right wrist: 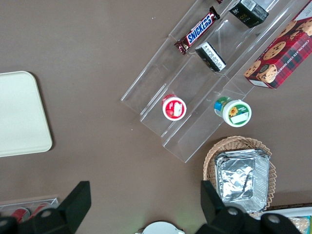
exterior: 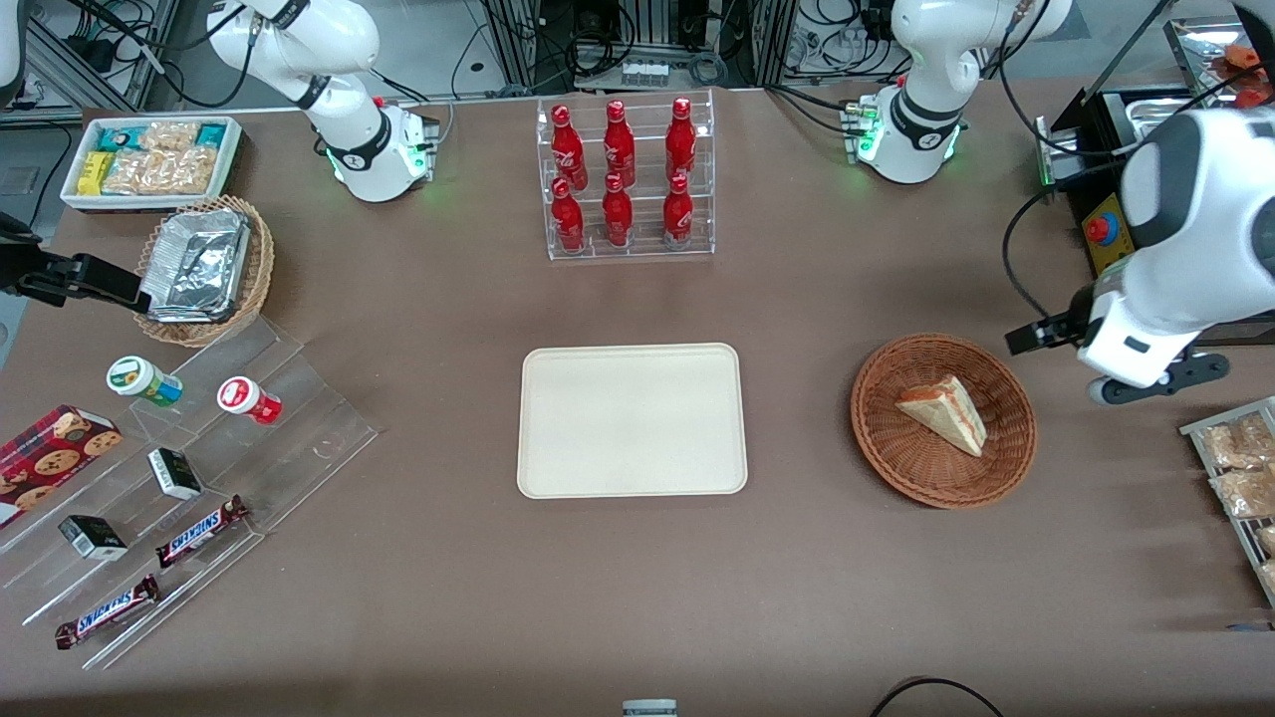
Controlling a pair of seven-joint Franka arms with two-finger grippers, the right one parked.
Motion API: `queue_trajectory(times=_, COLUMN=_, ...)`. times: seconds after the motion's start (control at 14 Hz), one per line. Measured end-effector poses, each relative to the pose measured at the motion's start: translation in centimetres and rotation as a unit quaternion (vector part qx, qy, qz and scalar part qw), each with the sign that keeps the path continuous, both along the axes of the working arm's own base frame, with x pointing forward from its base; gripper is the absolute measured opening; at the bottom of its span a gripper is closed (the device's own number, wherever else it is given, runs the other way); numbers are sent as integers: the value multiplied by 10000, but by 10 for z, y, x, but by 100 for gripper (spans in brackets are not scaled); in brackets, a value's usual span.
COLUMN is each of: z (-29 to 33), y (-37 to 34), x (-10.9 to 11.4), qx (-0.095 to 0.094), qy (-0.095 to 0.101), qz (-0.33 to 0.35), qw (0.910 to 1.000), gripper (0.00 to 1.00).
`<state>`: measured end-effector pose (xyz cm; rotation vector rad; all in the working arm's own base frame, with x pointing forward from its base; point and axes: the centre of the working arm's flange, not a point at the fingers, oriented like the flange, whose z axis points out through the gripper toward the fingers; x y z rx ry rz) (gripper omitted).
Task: Place sandwich from basket to tray
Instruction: 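Move the left gripper down over the wrapped sandwich in the wicker basket, then close the left gripper on the sandwich's wrapped edge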
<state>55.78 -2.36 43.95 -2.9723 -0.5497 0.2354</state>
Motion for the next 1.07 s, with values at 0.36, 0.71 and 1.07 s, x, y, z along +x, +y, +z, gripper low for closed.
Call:
queue_trajectory(times=0.36, z=-63, y=-7, x=-19, qx=105, qy=-684, qz=1472, qw=9867, gripper=100)
queue_trajectory(times=0.71, z=-111, y=-23, x=-28, qx=7, qy=-1068, qz=2203, qw=9696, gripper=100)
queue_trajectory(times=1.07, z=-149, y=-26, x=-25, qx=-121, qy=-1219, qz=2304, qw=9654, gripper=100)
